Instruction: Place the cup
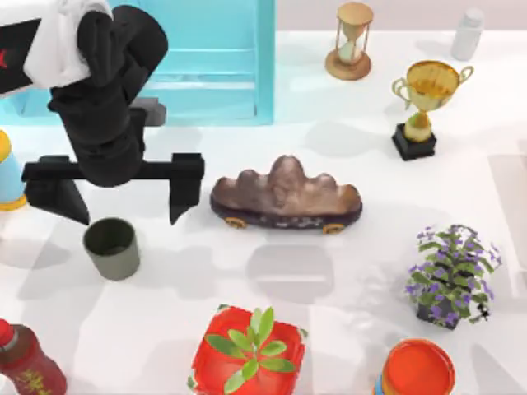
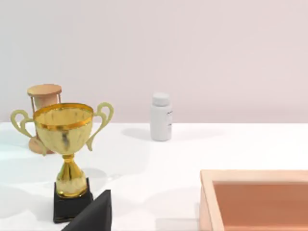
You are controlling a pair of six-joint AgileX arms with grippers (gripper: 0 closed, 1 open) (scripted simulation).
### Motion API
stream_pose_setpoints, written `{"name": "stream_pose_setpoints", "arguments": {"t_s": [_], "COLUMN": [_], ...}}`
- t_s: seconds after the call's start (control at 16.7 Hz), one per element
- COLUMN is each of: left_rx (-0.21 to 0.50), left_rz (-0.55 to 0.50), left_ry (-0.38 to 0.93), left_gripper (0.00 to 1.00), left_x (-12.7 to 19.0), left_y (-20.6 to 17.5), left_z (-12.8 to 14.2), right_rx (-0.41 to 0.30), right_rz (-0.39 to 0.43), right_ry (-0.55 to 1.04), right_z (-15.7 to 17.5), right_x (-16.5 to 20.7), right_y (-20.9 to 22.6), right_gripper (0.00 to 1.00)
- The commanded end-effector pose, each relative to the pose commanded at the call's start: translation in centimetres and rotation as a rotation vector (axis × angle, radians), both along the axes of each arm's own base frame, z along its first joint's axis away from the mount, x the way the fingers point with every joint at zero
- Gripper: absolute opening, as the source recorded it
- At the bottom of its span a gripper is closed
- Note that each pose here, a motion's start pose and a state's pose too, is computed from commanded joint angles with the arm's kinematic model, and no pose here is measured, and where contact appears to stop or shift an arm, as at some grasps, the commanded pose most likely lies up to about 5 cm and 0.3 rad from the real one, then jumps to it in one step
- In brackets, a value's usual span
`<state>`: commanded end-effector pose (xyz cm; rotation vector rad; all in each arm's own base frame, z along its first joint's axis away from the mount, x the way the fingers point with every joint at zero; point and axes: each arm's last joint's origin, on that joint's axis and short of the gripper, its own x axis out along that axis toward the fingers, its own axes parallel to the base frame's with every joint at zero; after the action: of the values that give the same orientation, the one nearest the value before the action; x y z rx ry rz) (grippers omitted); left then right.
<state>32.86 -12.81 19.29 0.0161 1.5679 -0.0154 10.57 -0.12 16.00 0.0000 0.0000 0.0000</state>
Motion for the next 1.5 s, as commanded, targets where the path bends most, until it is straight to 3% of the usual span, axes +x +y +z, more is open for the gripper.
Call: {"name": "stream_pose_setpoints", "arguments": {"t_s": [0.3,0.54,1.32,1.5], "left_rx": [0.0,0.001,0.001,0.001], "left_rz": [0.0,0.0,0.0,0.0], "left_ry": [0.0,0.003,0.003,0.003], "left_gripper": [1.0,1.0,0.02,0.0], "left_x": [-0.3,-0.4,-0.4,-0.4], "left_y": [0.0,0.1,0.1,0.1], "left_z": [-5.2,-5.5,-5.5,-5.5], "right_rx": [0.0,0.0,0.0,0.0], "right_rz": [0.0,0.0,0.0,0.0], "right_ry": [0.0,0.0,0.0,0.0], "right_z": [0.0,0.0,0.0,0.0], "right_x": [0.0,0.0,0.0,0.0], "right_y": [0.0,0.0,0.0,0.0], "right_gripper": [1.0,1.0,1.0,1.0]}}
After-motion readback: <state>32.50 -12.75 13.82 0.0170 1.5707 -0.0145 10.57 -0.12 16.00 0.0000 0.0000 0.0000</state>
